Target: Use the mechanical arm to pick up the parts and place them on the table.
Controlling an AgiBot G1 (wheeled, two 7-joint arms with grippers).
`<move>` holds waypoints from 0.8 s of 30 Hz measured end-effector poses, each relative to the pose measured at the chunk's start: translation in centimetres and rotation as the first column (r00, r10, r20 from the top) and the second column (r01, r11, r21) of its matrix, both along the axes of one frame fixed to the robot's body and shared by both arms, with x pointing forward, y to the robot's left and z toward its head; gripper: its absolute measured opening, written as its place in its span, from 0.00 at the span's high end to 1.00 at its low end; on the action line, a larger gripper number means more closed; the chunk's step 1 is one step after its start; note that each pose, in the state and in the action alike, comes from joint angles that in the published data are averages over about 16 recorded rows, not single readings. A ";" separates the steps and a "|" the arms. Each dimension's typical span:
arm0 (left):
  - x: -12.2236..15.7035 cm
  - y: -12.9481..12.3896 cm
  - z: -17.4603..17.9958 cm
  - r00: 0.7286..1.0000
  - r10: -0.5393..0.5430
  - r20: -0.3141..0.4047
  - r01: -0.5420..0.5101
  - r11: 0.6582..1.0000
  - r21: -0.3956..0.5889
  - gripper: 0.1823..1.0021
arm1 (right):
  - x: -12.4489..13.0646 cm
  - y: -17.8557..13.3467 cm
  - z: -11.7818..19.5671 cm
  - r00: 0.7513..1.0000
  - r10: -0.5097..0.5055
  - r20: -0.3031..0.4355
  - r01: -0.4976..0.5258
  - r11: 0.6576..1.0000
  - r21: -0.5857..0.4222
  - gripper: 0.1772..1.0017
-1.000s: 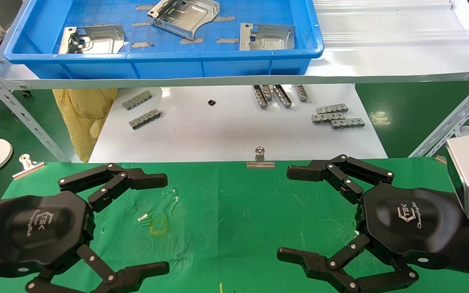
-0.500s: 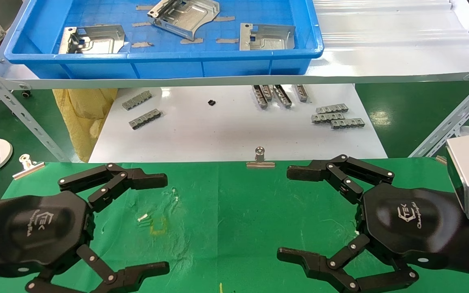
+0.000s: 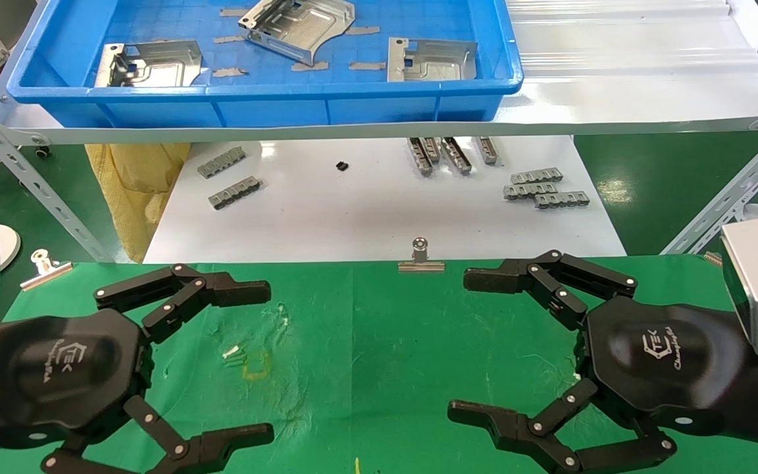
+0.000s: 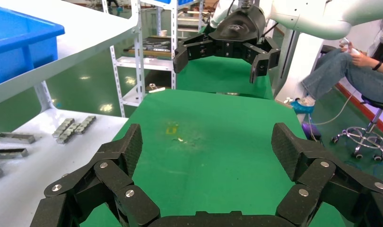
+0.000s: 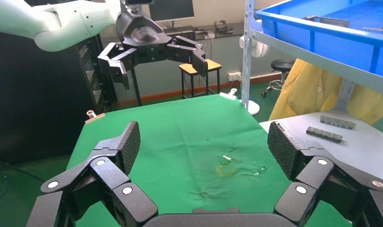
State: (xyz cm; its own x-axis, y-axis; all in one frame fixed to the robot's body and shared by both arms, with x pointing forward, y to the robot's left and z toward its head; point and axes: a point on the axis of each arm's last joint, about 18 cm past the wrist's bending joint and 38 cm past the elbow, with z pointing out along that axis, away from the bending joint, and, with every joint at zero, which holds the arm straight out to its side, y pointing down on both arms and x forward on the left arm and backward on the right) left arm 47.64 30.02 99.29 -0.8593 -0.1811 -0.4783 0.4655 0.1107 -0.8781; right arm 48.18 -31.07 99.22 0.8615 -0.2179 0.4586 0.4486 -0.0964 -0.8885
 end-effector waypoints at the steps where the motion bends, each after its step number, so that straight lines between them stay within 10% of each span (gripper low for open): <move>1: 0.0 0.0 0.0 1.000 0.000 0.000 0.000 1.000 0.000 0.00 | 0.0 0.0 0.0 1.000 0.000 0.000 0.000 1.000 0.000 0.00; 24: 0.0 0.0 0.0 1.000 0.000 0.000 0.000 1.000 0.000 0.00 | 0.0 0.0 0.0 1.000 0.000 0.000 0.000 1.000 0.000 0.01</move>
